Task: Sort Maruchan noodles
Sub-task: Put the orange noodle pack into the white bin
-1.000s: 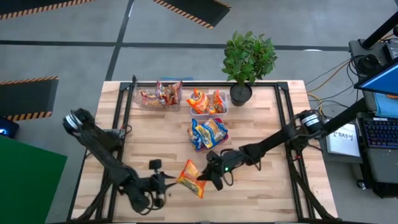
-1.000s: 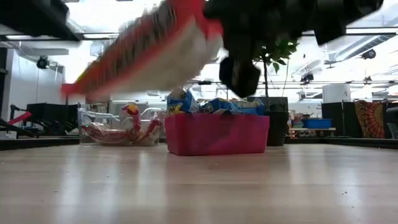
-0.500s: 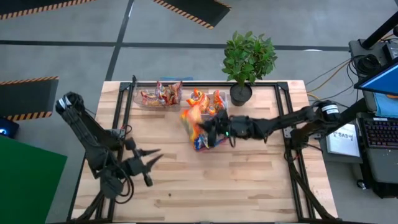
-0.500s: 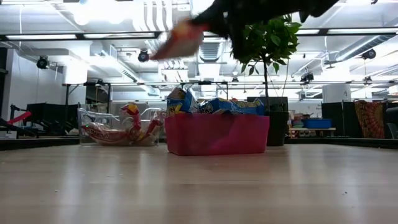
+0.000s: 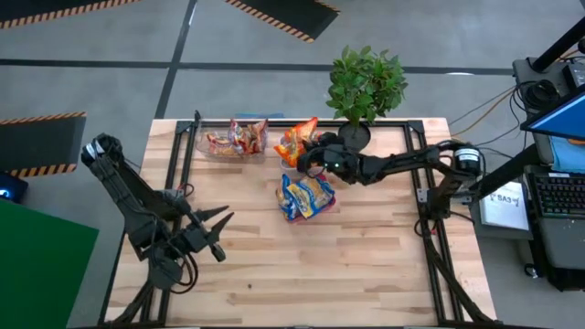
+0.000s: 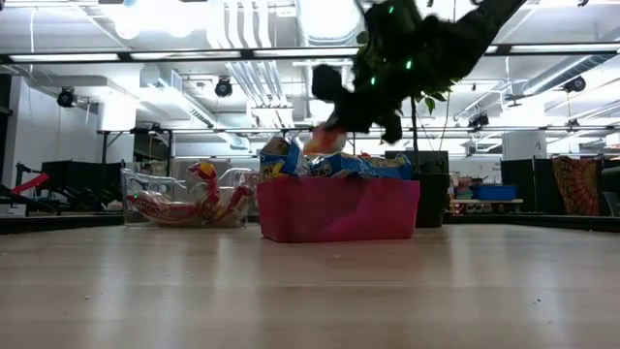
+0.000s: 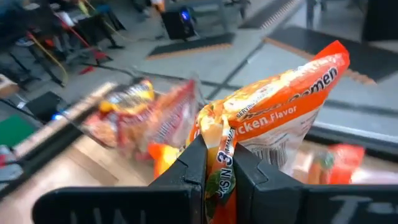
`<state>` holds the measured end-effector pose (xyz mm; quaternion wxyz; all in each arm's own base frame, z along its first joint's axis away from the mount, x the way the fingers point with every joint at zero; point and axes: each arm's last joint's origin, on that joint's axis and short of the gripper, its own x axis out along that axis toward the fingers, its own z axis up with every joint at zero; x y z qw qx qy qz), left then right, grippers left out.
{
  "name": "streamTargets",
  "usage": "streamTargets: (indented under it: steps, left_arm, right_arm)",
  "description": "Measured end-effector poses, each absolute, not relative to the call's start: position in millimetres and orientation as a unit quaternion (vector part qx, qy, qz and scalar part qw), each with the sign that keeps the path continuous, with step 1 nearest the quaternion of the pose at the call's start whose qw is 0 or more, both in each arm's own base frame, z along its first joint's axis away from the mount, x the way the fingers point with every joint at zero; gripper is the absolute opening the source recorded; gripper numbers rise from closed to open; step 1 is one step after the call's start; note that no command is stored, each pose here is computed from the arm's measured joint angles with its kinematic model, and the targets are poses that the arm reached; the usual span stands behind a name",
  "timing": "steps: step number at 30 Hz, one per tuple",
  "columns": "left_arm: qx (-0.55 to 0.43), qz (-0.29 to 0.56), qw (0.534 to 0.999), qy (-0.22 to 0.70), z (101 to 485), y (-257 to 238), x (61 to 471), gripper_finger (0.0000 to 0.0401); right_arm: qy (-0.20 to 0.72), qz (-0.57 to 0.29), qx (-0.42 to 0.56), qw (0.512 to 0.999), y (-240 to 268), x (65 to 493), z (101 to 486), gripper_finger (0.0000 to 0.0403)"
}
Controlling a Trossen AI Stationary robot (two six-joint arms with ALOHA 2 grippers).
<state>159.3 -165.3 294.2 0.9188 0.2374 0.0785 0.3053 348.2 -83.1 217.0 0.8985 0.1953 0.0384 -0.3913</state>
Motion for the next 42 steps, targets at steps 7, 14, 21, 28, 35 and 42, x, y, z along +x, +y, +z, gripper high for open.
streamTargets:
  steps: [7,14,21,28,35,42]
  left_arm:
    - [0.241,0.307,0.917,0.080,294.2,-164.0,159.4,0.0076]
    - [0.237,0.307,0.918,0.079,293.0,-164.3,159.8,0.0076]
    - [0.238,0.306,0.918,0.080,292.8,-164.2,159.7,0.0076]
    - [0.234,0.306,0.920,0.079,292.8,-164.2,159.7,0.0076]
    - [0.234,0.303,0.920,0.081,292.5,-164.1,160.1,0.0076]
    - [0.246,0.307,0.915,0.086,291.2,-161.5,161.2,0.0076]
  right_arm:
    - [0.080,-0.412,0.220,0.881,-88.0,352.0,189.0,0.0026]
    - [0.125,-0.420,0.217,0.873,-85.1,346.8,184.2,0.0038]
    - [0.144,-0.412,0.212,0.874,-75.6,338.2,198.0,0.0080]
    - [0.131,-0.403,0.223,0.878,-65.2,325.4,224.1,0.0112]
    - [0.039,-0.369,0.210,0.905,-61.3,334.0,245.3,0.0068]
    - [-0.007,-0.405,0.154,0.901,-66.9,348.1,235.3,0.0013]
